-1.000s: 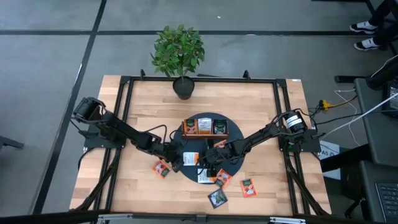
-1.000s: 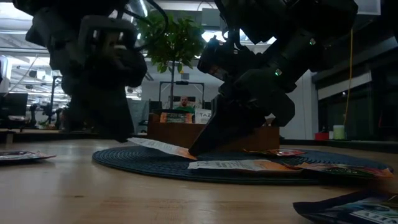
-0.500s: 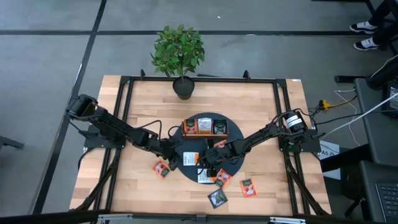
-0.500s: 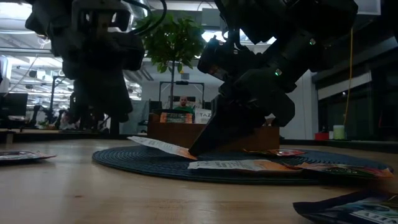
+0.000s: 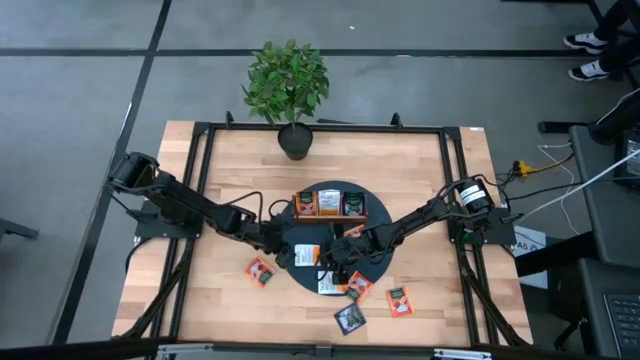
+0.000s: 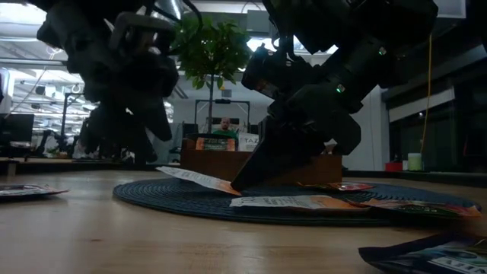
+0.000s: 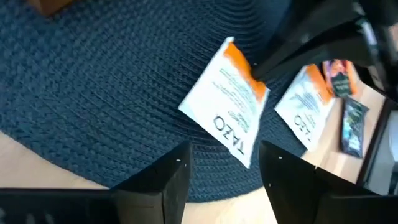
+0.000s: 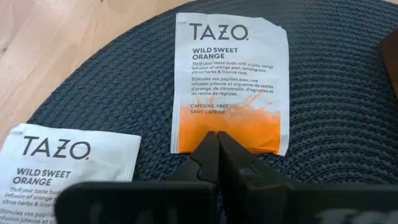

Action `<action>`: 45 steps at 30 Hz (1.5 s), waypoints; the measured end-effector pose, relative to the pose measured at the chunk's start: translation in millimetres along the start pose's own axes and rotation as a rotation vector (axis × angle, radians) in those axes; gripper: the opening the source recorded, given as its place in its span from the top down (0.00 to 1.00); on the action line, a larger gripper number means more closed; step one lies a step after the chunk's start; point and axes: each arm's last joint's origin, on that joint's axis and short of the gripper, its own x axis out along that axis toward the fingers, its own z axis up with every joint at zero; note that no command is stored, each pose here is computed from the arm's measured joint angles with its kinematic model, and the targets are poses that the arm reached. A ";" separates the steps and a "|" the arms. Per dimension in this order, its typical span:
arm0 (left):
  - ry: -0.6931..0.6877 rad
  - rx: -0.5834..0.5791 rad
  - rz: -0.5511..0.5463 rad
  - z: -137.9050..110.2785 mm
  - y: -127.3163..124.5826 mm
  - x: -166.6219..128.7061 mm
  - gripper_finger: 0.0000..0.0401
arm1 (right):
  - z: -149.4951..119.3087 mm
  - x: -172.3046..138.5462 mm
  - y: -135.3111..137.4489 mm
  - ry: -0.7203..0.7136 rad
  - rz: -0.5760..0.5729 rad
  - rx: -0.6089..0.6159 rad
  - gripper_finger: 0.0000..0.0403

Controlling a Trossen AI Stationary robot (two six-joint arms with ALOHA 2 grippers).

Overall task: Pick & Place Tea
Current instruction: Put the white tea bag into the middle of the wooden organizer

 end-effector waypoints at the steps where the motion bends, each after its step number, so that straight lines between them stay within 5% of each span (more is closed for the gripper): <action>1: 0.001 -0.010 0.005 -0.5 0.8 1.9 0.55 | 0.0 0.0 0.0 0.000 0.000 0.000 0.99; 32: -0.010 -0.035 -0.043 -4.1 4.0 36.4 0.58 | -0.5 0.0 0.0 0.004 0.001 -0.001 0.99; 45: 0.013 -0.001 -0.093 -4.0 0.5 37.0 0.78 | -0.7 0.0 0.0 0.006 0.000 -0.001 0.99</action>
